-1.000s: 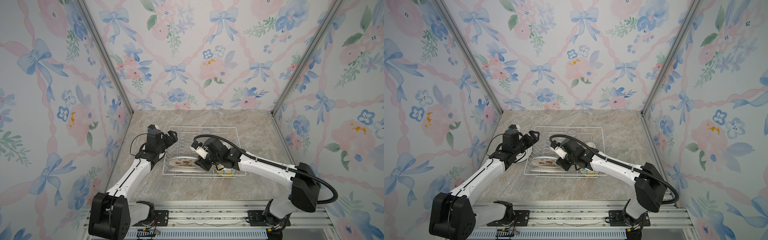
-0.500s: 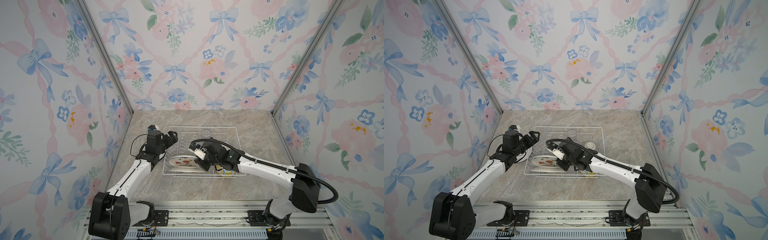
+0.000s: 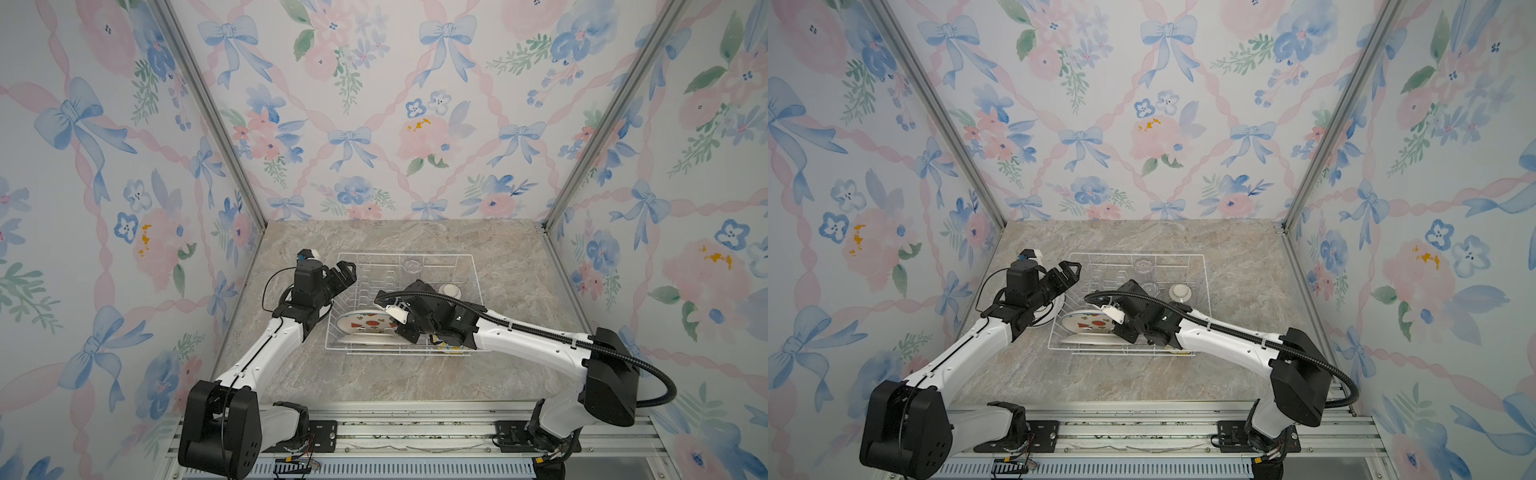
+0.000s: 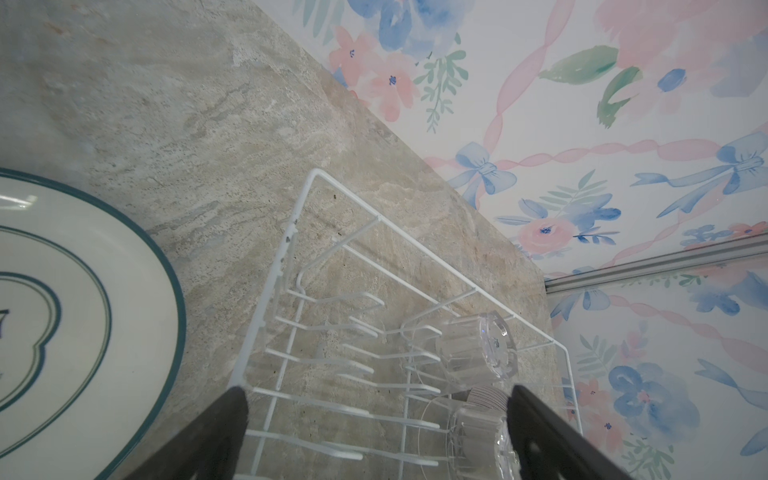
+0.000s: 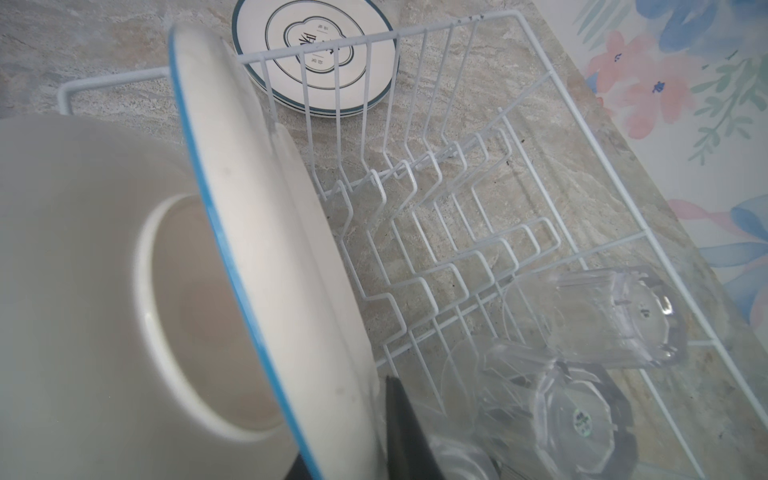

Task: Unload the mixed dishes from the dish rack
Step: 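Lower the right gripper onto the white plate rim in the rack and grasp it, then pull the watermelon-print plate upward out of its rack slot with the right gripper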

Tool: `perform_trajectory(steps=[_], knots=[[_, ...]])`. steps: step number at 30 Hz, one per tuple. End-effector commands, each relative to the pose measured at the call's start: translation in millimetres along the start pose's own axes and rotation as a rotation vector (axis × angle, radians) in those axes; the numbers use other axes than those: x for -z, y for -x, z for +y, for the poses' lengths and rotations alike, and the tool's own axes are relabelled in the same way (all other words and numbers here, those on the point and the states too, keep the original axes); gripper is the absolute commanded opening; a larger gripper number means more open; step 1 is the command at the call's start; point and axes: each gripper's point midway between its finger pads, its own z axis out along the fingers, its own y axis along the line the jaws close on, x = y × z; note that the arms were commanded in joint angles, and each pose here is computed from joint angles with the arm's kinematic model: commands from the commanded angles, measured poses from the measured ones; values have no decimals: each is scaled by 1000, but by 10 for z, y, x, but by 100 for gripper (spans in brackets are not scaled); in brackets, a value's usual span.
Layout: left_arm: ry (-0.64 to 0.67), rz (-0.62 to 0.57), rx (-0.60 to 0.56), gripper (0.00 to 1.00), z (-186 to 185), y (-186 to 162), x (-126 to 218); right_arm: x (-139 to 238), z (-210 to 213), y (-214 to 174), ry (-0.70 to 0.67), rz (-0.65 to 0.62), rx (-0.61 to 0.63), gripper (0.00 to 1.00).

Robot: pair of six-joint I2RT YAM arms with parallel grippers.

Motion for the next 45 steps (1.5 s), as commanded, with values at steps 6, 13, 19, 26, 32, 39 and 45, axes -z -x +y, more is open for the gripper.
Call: perform_trajectory(steps=[6, 13, 19, 26, 32, 39, 45], knots=[[5, 27, 3, 98, 86, -140, -38, 102, 141, 43, 34, -26, -26, 6], [5, 30, 3, 98, 89, -148, -44, 119, 118, 52, 15, -30, -23, 0], [8, 27, 3, 98, 104, -151, -42, 127, 87, 50, -4, -37, -19, 0], [5, 24, 1, 98, 96, -145, -33, 172, 60, 83, -20, -53, -18, 0], [6, 27, 1, 98, 102, -152, -42, 235, -21, 133, -61, -79, -26, 0], [5, 27, 1, 98, 98, -150, -46, 295, -87, 190, -92, -108, -40, 0], [6, 25, 1, 98, 97, -147, -46, 331, -129, 216, -115, -124, -44, 0]])
